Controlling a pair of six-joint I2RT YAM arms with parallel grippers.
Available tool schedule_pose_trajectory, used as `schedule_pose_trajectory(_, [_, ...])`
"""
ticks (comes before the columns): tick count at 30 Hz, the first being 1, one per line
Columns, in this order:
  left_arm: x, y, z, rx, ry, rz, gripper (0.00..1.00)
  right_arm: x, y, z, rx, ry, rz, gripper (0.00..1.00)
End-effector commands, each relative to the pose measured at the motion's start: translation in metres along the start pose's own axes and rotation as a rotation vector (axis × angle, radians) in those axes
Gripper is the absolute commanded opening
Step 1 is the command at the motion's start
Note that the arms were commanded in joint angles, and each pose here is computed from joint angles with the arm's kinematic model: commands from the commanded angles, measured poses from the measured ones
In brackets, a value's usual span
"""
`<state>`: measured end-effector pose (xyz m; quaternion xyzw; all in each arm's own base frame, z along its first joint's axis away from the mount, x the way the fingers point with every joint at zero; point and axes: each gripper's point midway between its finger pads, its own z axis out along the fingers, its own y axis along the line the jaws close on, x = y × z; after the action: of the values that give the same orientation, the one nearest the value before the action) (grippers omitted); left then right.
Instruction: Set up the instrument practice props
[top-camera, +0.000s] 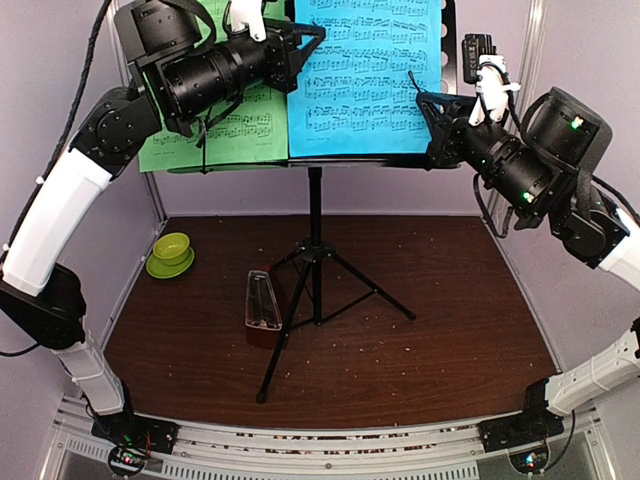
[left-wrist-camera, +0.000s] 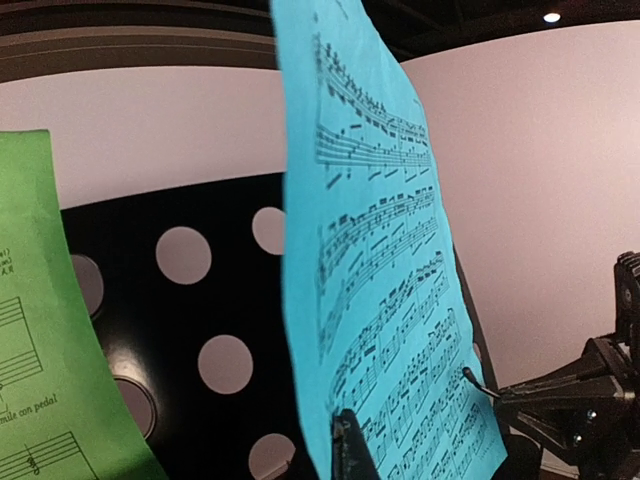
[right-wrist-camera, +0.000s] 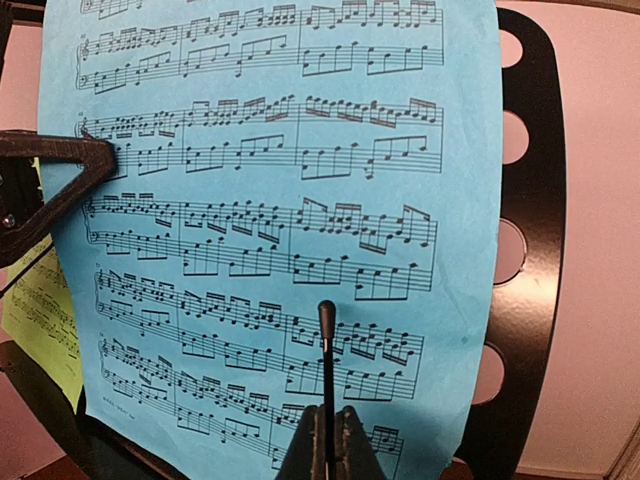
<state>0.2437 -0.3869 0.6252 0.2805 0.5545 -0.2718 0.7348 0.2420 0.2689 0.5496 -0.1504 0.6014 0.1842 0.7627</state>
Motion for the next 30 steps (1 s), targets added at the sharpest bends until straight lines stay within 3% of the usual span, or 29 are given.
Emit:
schedule_pose_trajectory(1, [-0.025, -0.01, 0.003, 0.035, -0.11, -0.016, 0.0, -0.016, -0.007, -0.007, -0.005, -0.05, 0.013, 0.0])
schedule_pose_trajectory(19, [-0.006, -0.026, 0.02, 0.079, -0.081, -0.03, 0.0, -0.019, -0.007, -0.013, -0.02, -0.073, 0.026, 0.0])
schedule_pose_trajectory(21, [-0.008, -0.024, 0.019, 0.072, -0.083, -0.033, 0.07, -0.019, -0.007, -0.013, -0.021, -0.073, 0.027, 0.0])
schedule_pose_trajectory(24, [-0.012, -0.021, 0.017, 0.062, -0.092, -0.036, 0.3, -0.019, -0.007, -0.014, -0.021, -0.073, 0.03, 0.0])
schedule_pose_trajectory(30, [-0.031, -0.016, 0.007, 0.051, -0.132, -0.041, 0.46, -0.016, -0.008, -0.014, -0.021, -0.065, 0.031, 0.1])
